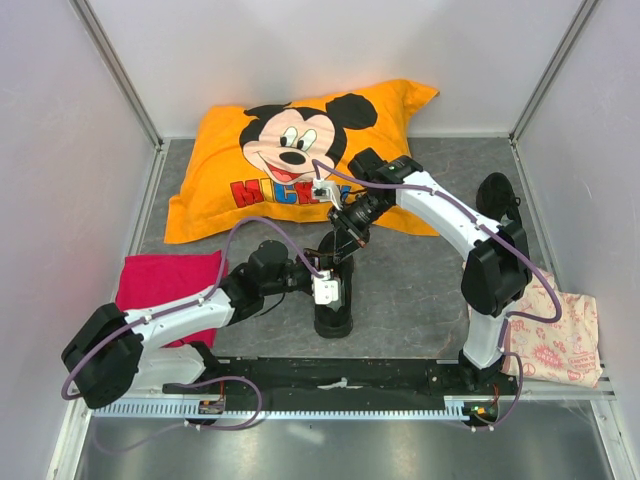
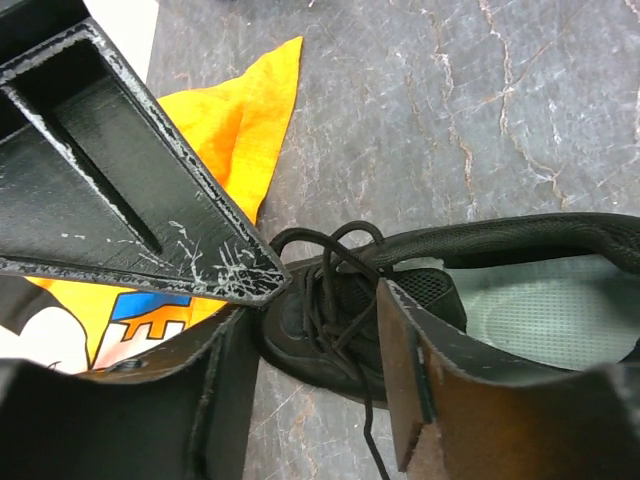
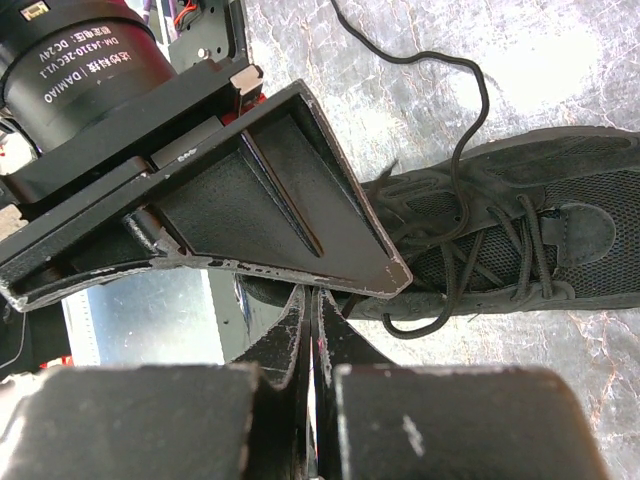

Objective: Tie the shoes

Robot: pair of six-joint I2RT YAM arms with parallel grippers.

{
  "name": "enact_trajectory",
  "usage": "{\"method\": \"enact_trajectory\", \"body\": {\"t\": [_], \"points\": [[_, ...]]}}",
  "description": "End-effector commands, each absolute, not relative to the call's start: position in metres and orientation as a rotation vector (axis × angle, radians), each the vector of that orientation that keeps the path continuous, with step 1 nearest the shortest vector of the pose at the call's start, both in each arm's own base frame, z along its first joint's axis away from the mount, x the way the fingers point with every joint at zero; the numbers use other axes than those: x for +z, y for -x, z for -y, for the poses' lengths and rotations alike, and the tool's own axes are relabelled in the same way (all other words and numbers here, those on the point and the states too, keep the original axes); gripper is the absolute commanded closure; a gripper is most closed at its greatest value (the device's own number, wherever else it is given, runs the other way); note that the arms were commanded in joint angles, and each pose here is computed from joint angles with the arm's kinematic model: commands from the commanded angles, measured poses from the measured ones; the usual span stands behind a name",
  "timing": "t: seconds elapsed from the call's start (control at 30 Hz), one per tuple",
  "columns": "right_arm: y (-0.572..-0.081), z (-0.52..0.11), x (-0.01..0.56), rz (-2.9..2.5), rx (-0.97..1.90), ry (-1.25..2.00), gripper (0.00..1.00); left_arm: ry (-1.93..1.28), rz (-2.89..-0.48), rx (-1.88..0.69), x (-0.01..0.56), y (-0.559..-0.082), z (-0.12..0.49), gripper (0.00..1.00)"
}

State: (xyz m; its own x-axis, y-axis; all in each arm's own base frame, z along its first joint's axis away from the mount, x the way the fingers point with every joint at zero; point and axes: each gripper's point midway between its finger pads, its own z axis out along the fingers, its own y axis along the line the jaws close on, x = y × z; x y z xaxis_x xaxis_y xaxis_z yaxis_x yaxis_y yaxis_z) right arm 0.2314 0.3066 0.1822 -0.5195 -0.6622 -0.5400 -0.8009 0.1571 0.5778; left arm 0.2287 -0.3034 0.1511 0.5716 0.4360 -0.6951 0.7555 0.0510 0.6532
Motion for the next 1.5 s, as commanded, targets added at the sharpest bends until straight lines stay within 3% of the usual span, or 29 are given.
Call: {"method": "enact_trajectory", "body": {"t": [0.0, 0.27, 0.8, 1.2, 1.47], "points": [[-0.234, -0.312, 0.195, -2.209, 1.313, 1.456, 1.0, -1.53, -1.007, -0.393, 0.17, -0.225, 0.316, 0.4], [-0.236, -0.311, 0.195, -2.195, 1.281, 1.472, 1.0, -1.496, -1.062, -0.373, 0.171, -0.233, 0.313, 0.3], [-0.237, -0.314, 0.192, -2.265, 1.348, 1.401, 1.0, -1.447, -1.011, -0.343, 0.179, -0.233, 0.313, 0.37], [-0.242, -0.317, 0.197, -2.256, 1.358, 1.382, 1.0, -1.467, -1.002, -0.408, 0.172, -0.228, 0.325, 0.32], [-0.247, -0.314, 0.196, -2.228, 1.299, 1.416, 1.0, -1.494, -1.014, -0.436, 0.168, -0.22, 0.322, 0.24]]}}
